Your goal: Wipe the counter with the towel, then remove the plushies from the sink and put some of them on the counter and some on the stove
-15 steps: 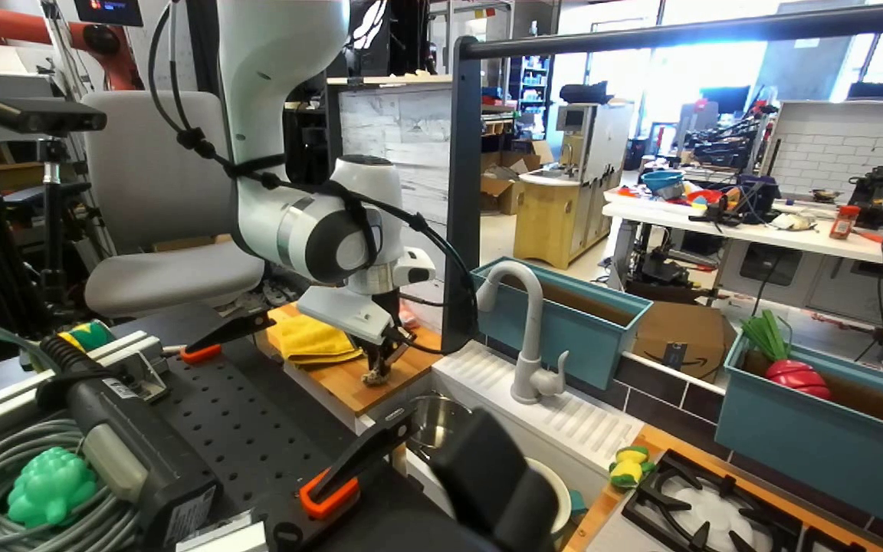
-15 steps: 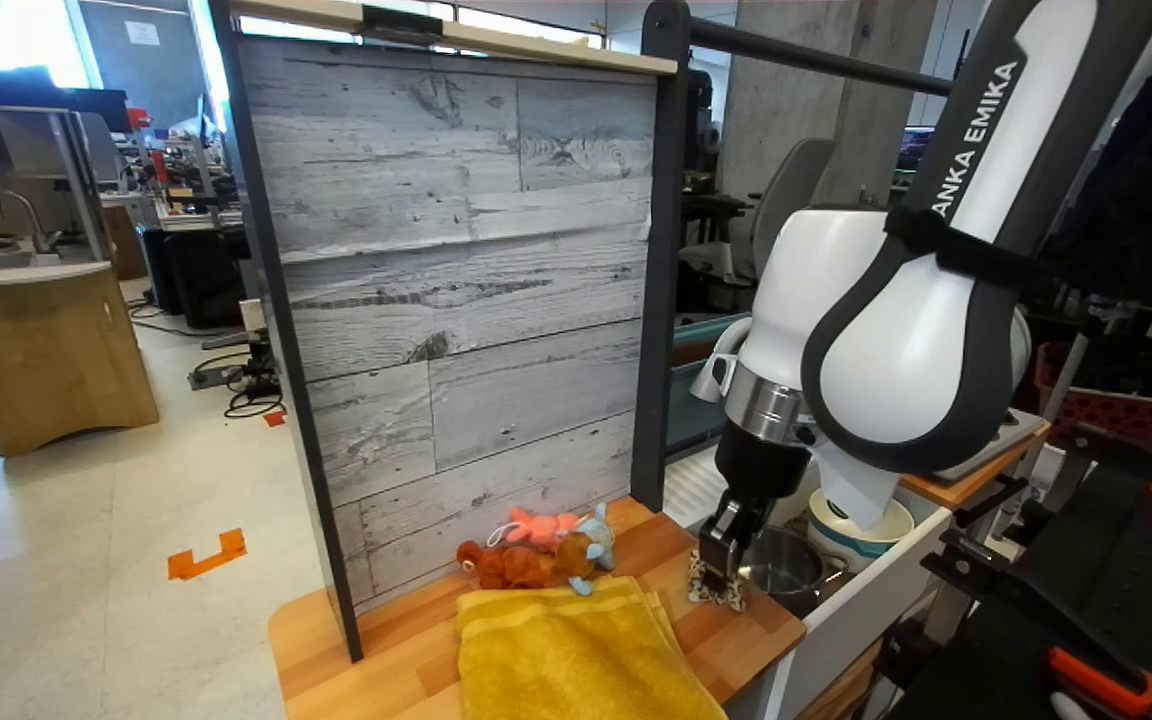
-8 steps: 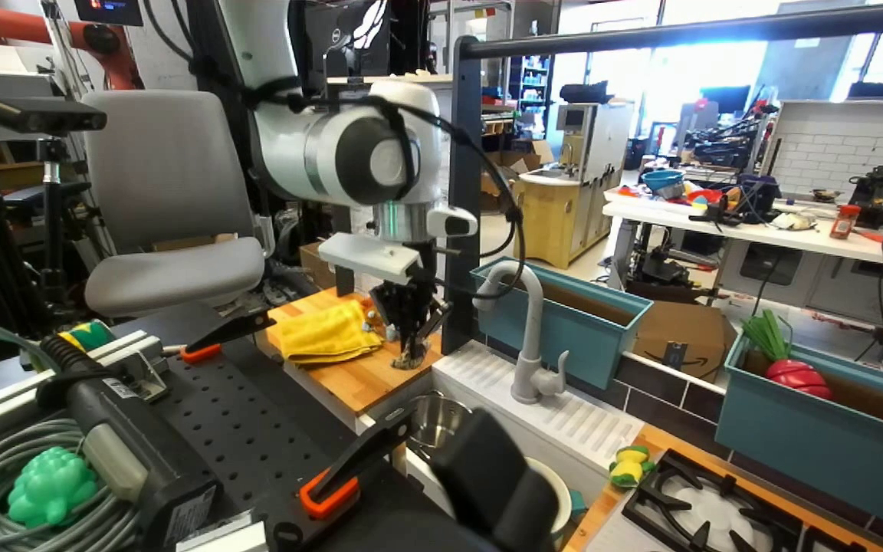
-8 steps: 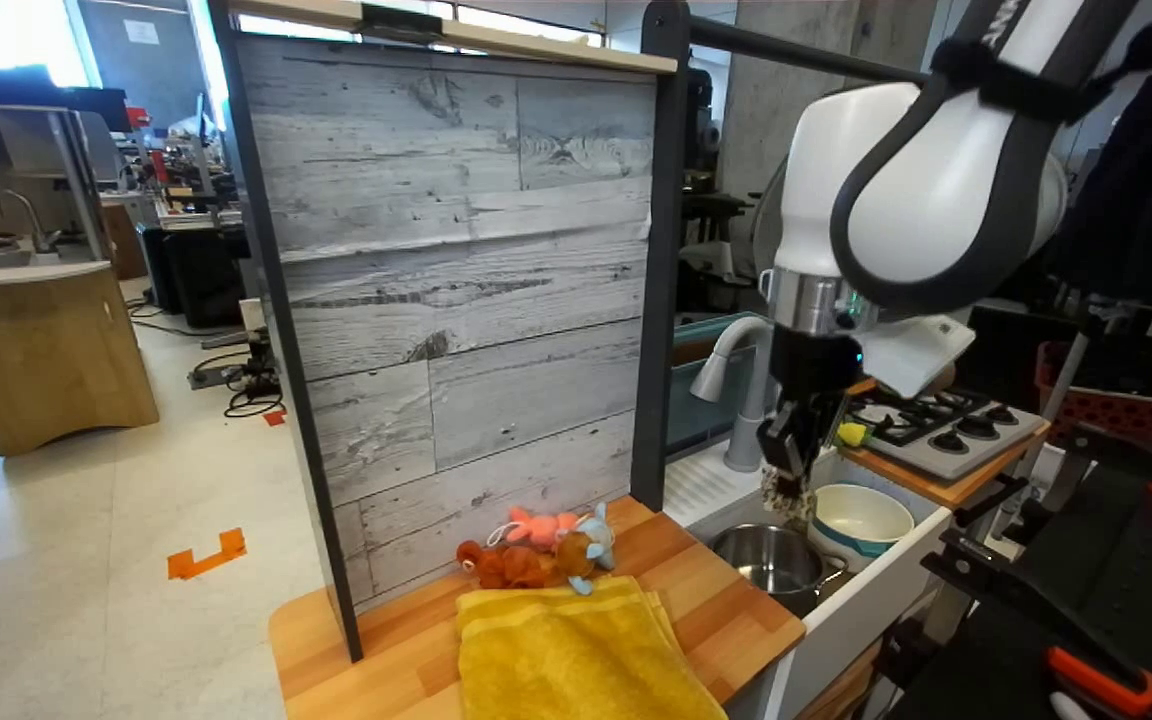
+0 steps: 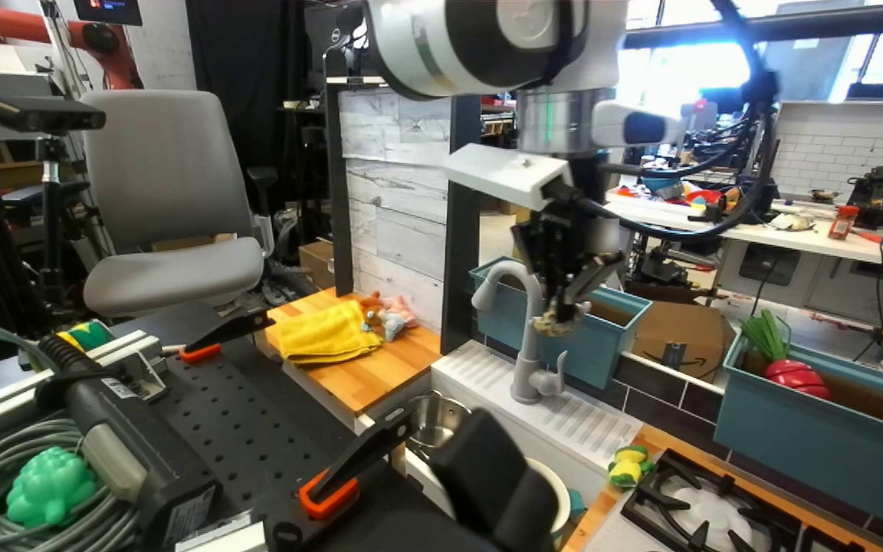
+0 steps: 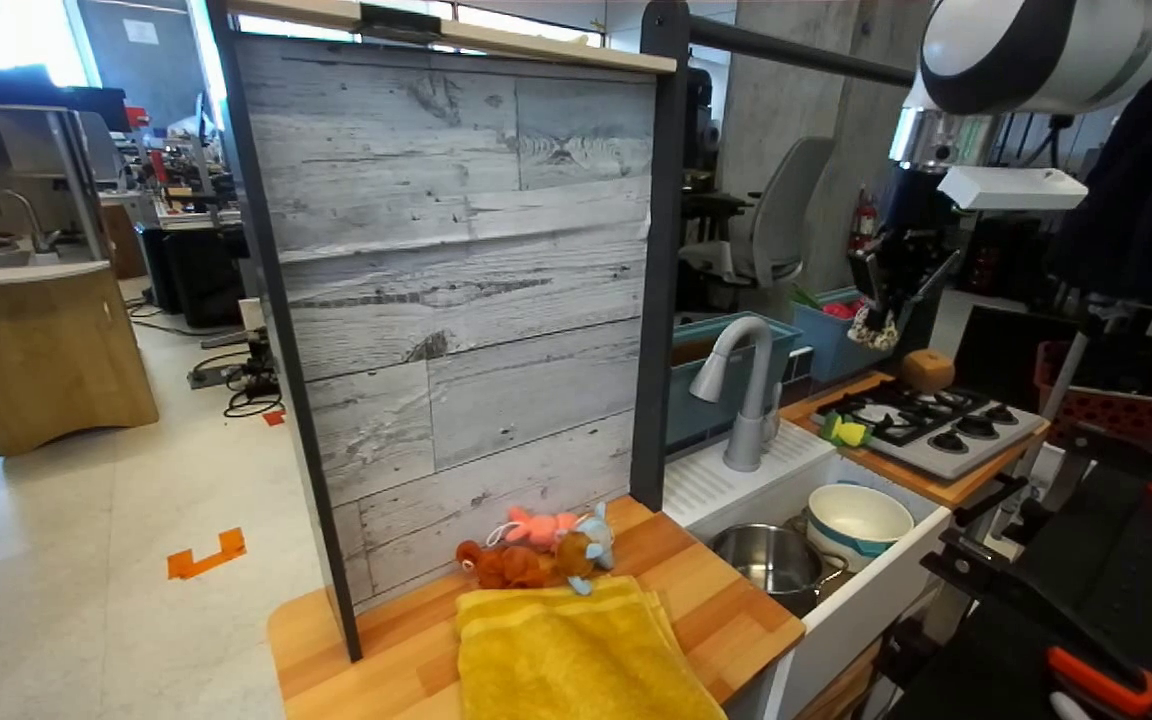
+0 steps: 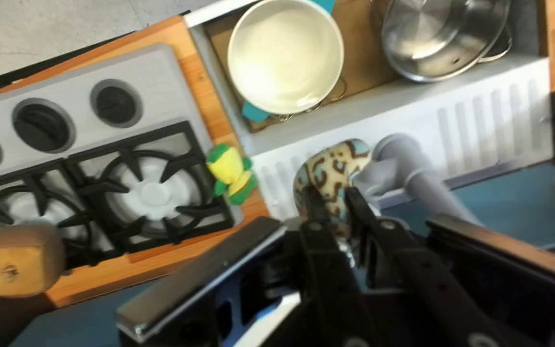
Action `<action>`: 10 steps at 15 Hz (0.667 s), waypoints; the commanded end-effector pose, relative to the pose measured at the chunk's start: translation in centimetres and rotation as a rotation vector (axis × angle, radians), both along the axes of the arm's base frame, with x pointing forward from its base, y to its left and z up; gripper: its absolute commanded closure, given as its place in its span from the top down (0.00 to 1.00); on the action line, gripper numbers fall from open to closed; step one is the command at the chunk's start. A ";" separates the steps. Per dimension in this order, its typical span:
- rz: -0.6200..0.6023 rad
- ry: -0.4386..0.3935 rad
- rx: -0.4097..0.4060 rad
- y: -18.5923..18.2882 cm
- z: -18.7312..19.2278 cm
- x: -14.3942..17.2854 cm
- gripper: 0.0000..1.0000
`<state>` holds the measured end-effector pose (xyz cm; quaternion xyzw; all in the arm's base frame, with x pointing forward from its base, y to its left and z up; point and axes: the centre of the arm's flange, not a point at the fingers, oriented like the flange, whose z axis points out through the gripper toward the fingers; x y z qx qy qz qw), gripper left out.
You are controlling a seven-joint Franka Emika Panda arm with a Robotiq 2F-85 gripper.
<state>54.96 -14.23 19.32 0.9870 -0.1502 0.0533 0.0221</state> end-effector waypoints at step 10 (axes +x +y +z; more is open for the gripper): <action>-0.615 -0.249 -0.055 -18.4 -6.1 6.1 0.04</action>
